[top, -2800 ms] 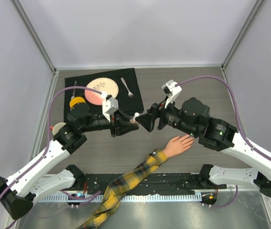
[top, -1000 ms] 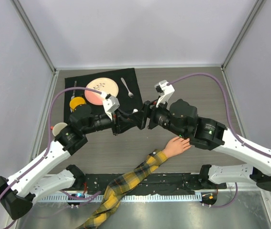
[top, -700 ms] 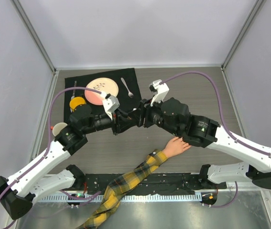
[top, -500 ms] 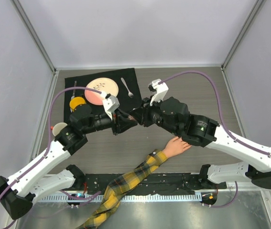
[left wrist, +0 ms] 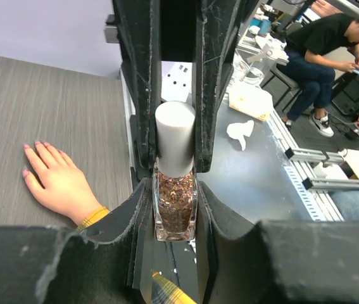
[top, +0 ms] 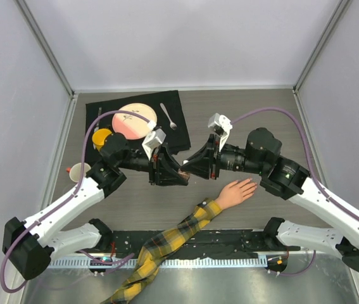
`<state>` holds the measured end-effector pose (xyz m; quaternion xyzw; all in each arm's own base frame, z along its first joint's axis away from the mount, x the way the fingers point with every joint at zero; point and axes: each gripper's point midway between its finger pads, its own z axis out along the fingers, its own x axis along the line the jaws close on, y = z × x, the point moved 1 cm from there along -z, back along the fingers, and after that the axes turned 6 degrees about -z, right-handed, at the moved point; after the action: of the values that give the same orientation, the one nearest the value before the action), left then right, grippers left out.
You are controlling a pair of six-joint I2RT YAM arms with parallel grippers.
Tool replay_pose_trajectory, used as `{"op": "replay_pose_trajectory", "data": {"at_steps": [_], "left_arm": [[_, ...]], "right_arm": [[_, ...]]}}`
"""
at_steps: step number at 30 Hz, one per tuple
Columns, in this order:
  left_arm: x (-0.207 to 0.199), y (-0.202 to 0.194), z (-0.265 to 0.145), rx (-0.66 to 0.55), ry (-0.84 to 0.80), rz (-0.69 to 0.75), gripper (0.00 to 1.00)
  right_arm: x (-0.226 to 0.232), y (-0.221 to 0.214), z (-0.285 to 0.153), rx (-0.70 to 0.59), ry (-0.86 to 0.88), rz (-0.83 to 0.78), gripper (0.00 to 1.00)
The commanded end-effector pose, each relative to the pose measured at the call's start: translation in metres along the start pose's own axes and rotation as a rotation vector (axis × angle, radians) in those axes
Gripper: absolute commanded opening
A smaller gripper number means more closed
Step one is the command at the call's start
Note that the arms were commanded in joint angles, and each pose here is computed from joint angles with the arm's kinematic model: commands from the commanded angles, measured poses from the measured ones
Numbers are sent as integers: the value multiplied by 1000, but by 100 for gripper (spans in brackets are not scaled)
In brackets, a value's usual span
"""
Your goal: Paint the nails
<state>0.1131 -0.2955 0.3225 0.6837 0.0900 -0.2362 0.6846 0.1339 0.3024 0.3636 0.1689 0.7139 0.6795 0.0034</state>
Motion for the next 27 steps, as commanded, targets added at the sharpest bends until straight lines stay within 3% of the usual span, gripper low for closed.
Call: {"op": "replay_pose_trajectory", "data": {"at_steps": [1, 2, 3, 7, 8, 10, 19, 24, 27], "left_arm": [[-10, 26, 0, -47, -9, 126, 0], [0, 20, -2, -30, 51, 87, 0], [9, 21, -3, -34, 101, 143, 0], [51, 28, -18, -52, 380, 175, 0], [61, 32, -24, -71, 462, 187, 0], [67, 29, -30, -61, 511, 191, 0], [64, 33, -35, -101, 533, 206, 0], [59, 39, -36, -125, 526, 227, 0], [55, 41, -37, -136, 521, 235, 0]], "right_arm": [[9, 3, 11, 33, 88, -25, 4], [0, 9, 11, 18, 26, -19, 17], [-7, 13, 9, 7, -29, -19, 35], [-51, 31, -14, -52, -372, 71, 68], [-64, 39, -22, -92, -471, 93, 71], [-66, 44, -26, -128, -505, 158, 76], [-58, 36, 7, -37, -628, 156, 75], [-58, 34, 19, -8, -665, 157, 51], [-58, 30, 24, -1, -664, 170, 49]]}}
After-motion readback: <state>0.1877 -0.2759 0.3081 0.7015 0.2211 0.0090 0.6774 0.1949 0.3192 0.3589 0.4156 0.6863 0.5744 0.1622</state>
